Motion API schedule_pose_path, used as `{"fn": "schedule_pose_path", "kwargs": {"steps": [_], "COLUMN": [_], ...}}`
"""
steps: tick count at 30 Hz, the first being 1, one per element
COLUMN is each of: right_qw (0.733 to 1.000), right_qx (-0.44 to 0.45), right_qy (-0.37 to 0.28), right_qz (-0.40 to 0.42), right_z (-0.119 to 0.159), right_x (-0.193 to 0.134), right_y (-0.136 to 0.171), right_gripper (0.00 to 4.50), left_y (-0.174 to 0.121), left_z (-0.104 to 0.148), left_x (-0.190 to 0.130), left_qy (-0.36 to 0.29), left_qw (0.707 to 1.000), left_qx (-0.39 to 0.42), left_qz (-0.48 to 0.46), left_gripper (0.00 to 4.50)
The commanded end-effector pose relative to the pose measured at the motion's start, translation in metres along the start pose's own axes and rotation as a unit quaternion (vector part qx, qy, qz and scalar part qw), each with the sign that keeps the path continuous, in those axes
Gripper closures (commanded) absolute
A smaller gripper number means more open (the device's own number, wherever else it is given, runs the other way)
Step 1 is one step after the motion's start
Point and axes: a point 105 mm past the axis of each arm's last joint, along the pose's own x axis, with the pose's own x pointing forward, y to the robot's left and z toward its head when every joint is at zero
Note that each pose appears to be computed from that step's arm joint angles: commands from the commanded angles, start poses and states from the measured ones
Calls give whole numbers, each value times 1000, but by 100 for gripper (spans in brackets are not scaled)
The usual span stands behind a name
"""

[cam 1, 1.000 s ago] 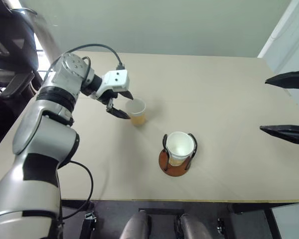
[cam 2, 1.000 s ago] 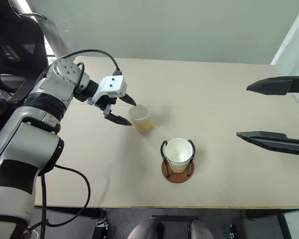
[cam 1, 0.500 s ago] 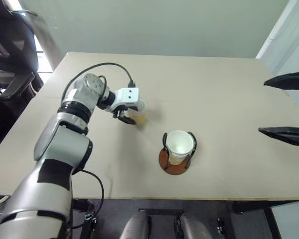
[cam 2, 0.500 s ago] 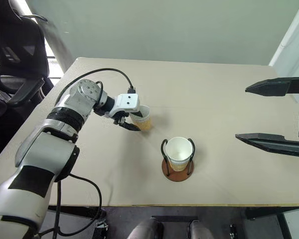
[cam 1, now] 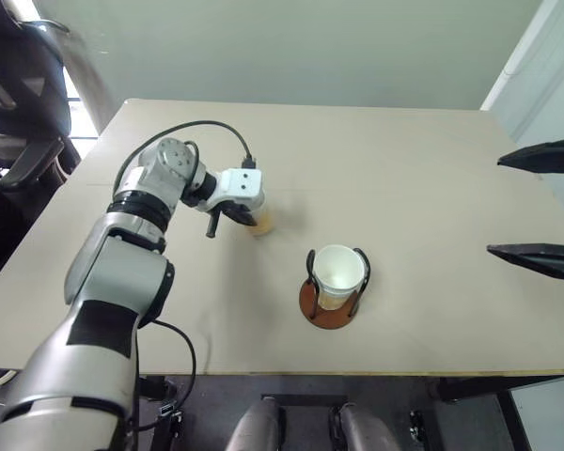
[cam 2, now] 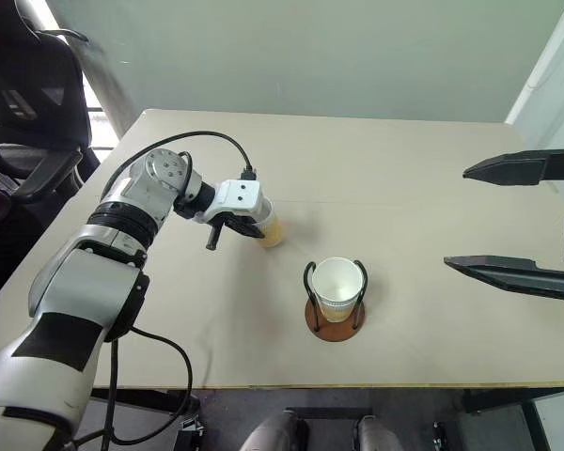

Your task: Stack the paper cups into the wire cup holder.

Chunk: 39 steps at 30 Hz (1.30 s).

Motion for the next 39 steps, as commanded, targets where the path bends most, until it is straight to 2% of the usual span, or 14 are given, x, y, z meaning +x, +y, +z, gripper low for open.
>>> {"fn": "schedule_pose_path", "kwargs": {"steps": [1,3,5,7,9,13,18,28,34,39], "right_qw": [1000,1000,1000,1000,1000,1000,1000,999,998,998], "right_qx": [-18,-20,-21,-15,-13,-16,-13,-5,-3,0], "right_qy": [-7,-7,-7,-9,-1,16,24,49,55,59], "right_qz": [-16,-17,-15,11,27,13,2,15,9,-1], "right_z": [7,7,7,9,8,9,6,1,0,0], "right_x": [-7,-8,-9,-10,-11,-20,-21,-18,-17,-18], "right_y": [-4,-5,-5,2,7,5,8,23,26,28], "right_gripper": [0,0,0,0,0,0,0,0,0,0], "left_y": [18,23,26,4,-19,-48,-69,-76,-71,-66], "left_z": [52,73,121,172,186,179,170,170,159,163], "left_x": [-46,-59,-85,-109,-113,-95,-79,-59,-42,-34], "left_qy": [-71,-96,-165,-224,-238,-200,-163,-145,-119,-129], "left_qw": [996,992,978,956,945,939,927,910,910,910], "left_qx": [56,79,120,191,222,250,277,308,306,305], "left_qz": [16,28,42,5,-44,-126,-192,-238,-252,-248], "left_gripper": [447,447,447,447,447,447,447,447,447,447]}}
